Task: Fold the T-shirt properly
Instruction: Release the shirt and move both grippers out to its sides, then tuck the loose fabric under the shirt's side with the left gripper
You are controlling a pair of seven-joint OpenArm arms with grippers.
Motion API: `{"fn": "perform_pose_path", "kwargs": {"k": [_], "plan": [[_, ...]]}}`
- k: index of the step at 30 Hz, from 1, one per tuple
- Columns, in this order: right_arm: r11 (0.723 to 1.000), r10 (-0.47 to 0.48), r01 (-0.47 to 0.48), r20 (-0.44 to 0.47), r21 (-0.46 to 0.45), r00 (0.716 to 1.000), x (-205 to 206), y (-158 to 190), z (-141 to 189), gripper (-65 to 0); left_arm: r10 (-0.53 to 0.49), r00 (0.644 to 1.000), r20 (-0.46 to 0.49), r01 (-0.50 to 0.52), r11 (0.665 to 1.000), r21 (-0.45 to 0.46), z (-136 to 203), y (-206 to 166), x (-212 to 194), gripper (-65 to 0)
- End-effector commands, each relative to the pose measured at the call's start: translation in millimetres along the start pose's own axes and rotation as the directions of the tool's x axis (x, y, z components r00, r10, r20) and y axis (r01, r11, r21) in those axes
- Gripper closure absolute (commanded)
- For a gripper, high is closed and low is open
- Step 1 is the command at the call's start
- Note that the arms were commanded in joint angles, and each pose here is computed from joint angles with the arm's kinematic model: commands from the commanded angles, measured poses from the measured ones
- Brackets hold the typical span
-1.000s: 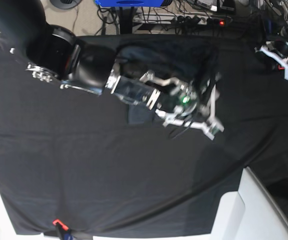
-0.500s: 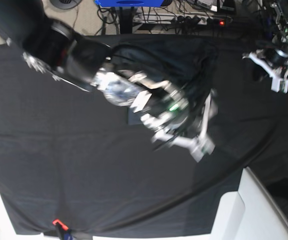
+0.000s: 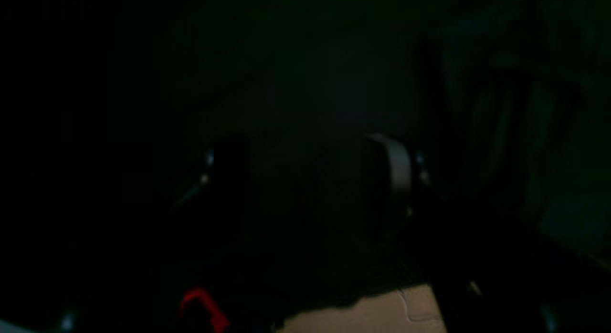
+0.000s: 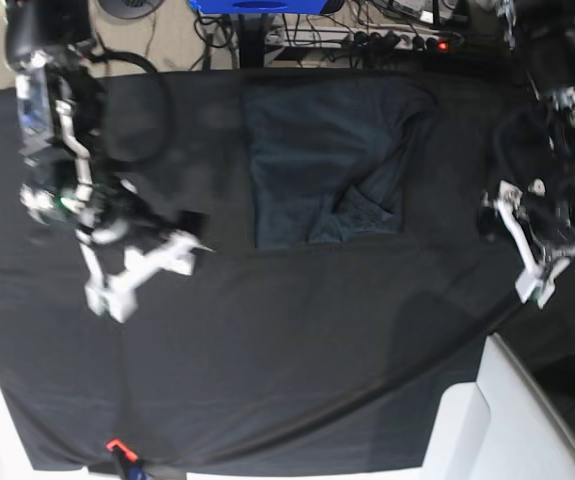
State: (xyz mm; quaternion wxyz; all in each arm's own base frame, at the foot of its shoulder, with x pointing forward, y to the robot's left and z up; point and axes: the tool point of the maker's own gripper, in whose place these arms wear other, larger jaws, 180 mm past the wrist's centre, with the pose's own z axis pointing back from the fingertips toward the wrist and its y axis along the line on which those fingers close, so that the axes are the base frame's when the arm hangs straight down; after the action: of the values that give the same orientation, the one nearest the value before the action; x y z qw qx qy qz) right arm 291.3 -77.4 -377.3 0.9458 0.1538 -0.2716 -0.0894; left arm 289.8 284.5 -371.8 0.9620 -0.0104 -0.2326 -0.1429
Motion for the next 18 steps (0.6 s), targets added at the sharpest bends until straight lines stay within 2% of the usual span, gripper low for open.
{"fn": "perform_pose_path", "kwargs": {"k": [1,4,8,11,14,18], "plan": [[0.999,-0.016,0.015,0.015,0.035,1.000,2,8,4,-41.3,0.000,1.000,0.018,0.000,1.000,0.019,6,5,15,-36.7],[0.998,-0.062,0.063,-0.017,0.026,0.998,-14,-3,4,-41.3,-0.076,0.997,0.019,0.076,0.997,-0.021,-4,-21,40,-36.7],[0.985,-0.158,0.161,-0.052,0.056,0.986,-27,-11,8,-40.8,-0.182,0.982,-0.046,0.177,0.978,-0.111,-28,-59,40,-36.7],[0.968,-0.221,0.228,-0.080,0.099,0.972,-33,-9,11,-40.7,-0.169,0.983,-0.076,0.153,0.972,-0.178,-45,-80,34,-36.7],[0.953,-0.273,0.283,-0.094,0.113,0.957,-37,-15,14,-40.5,-0.151,0.984,-0.096,0.129,0.970,-0.206,-53,-87,29,-36.7],[0.949,-0.280,0.291,-0.101,0.117,0.955,-40,-15,15,-40.5,-0.144,0.985,-0.093,0.119,0.965,-0.235,-57,-99,28,-36.7]]}}
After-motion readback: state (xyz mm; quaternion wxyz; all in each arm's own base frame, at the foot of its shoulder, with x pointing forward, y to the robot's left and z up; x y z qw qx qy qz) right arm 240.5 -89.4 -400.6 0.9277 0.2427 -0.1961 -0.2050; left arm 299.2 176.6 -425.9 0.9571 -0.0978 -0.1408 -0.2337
